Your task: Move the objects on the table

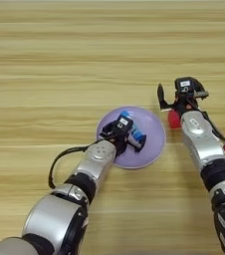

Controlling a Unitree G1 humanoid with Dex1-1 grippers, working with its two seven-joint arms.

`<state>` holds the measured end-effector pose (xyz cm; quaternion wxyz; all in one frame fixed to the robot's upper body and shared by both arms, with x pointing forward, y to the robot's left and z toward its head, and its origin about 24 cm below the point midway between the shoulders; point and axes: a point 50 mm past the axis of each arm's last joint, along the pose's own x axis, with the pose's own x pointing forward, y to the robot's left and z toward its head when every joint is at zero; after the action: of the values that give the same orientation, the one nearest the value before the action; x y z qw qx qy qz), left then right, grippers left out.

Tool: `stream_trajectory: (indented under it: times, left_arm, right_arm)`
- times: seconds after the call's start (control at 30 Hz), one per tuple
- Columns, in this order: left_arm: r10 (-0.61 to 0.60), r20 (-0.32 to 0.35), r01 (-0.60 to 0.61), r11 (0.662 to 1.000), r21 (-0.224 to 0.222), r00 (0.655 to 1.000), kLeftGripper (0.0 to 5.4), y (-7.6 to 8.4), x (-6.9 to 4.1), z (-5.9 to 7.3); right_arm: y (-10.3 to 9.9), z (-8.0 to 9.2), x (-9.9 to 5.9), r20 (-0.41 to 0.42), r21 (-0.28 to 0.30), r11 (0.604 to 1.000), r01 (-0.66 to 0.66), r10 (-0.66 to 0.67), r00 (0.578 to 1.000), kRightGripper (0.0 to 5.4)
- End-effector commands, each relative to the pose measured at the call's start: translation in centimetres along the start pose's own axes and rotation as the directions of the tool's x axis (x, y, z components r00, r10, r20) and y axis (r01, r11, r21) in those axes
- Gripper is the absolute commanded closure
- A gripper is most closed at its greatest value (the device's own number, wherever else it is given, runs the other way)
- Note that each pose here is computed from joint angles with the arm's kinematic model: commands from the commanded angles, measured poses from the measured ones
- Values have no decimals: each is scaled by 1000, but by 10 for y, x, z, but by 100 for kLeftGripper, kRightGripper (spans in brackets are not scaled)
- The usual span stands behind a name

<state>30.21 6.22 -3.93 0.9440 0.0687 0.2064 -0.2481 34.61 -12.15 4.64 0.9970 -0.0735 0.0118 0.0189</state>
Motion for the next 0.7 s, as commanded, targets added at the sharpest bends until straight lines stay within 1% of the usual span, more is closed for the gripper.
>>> stream_trajectory:
  times: [0.03, 0.27, 0.5, 0.53, 0.6, 0.7]
  left_arm:
    - [8, 15, -8, 1000, 13, 1000, 0, 1, 1, 5]
    - [-5, 18, 5, 1000, 8, 1000, 0, -2, 3, 6]
    - [9, 9, -9, 1000, 8, 1000, 0, 0, 2, 4]
    - [10, 9, -10, 1000, 8, 1000, 18, 0, 2, 4]
    - [13, 13, -13, 1000, 10, 1000, 28, 1, 1, 3]
    - [17, 24, -18, 1000, 15, 1000, 64, 3, 0, 4]
  right_arm:
    - [0, 2, 2, -5, 5, 1000, -3, 3, 1000, 4]
    - [0, 1, 2, -9, 2, 1000, -6, 6, 1000, 4]
    - [0, 1, 2, -8, 3, 1000, -3, 3, 1000, 4]
    - [0, 1, 2, -8, 3, 1000, -3, 3, 1000, 0]
    - [1, 1, 2, -8, 3, 1000, -3, 3, 1000, 0]
    - [1, 1, 2, -8, 3, 1000, -3, 3, 1000, 0]
